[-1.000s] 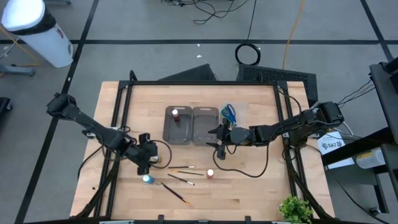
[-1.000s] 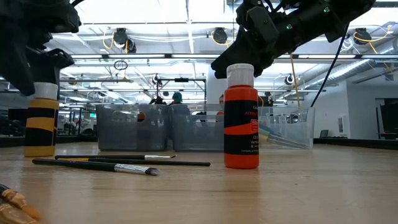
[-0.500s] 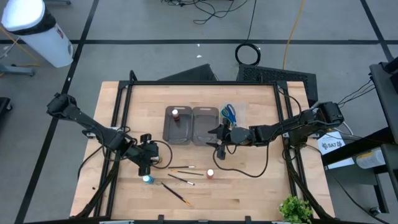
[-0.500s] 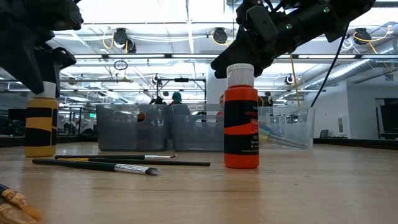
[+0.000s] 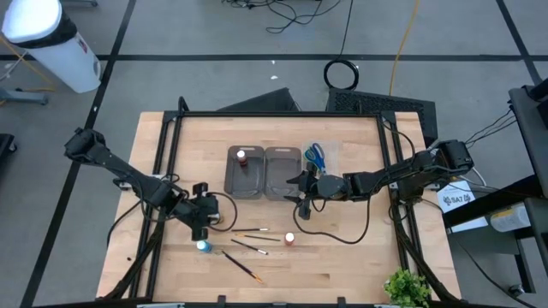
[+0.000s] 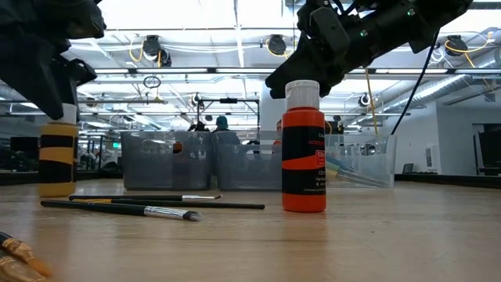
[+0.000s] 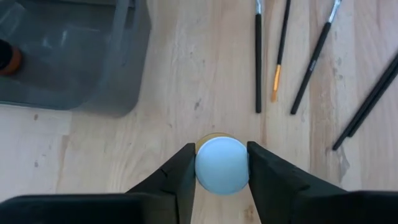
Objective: Pick & Place Paint Supplies
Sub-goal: Put the yellow paint bottle into the left black bin
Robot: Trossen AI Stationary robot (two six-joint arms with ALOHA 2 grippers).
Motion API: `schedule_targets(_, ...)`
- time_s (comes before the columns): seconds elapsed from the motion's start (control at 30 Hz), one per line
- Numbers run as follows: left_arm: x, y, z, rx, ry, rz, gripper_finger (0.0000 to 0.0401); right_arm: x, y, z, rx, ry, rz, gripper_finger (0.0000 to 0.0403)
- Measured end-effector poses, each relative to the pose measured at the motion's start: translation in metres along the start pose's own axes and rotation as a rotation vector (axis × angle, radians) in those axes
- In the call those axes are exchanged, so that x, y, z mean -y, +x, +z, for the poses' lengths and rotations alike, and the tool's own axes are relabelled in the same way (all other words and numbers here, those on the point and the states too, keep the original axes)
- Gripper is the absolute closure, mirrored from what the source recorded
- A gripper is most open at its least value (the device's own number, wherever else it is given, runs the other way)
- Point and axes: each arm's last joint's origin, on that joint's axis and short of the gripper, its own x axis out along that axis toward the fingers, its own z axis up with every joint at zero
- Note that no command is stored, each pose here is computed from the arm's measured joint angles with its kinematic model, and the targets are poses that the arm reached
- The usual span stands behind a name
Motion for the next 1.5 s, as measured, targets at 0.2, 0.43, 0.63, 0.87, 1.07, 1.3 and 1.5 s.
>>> schedule_targets(0.2,-0.002,-0.006,0.012,0.050,-0.037,-0.013,0.0276,0.000,0.000,0.000,0.000,0.000,0.000,0.0165)
schedule_targets(0.43,-0.005,-0.036,0.050,0.159,-0.012,-0.011,0.0276,0.000,0.000,0.000,0.005,0.002,0.001,0.0165)
schedule_targets(0.63,-0.021,-0.061,0.083,0.278,0.060,0.062,0.0276,0.000,0.000,0.001,0.008,0.003,0.002,0.0165)
schedule_targets(0.87,-0.058,-0.061,0.102,0.314,0.057,0.183,0.0276,0.000,0.000,0.002,0.021,0.006,0.003,0.0165)
schedule_targets(1.07,-0.087,-0.047,0.114,0.312,-0.030,0.203,0.0276,0.000,0.000,0.002,0.021,0.003,0.003,0.0165)
schedule_targets(1.3,-0.107,-0.016,0.126,0.269,-0.066,0.223,0.0276,0.000,0.000,0.003,0.025,0.004,0.004,0.0165)
schedule_targets(1.5,-0.123,0.011,0.127,0.181,-0.103,0.260,0.0276,0.000,0.000,0.002,0.023,0.004,0.004,0.0165)
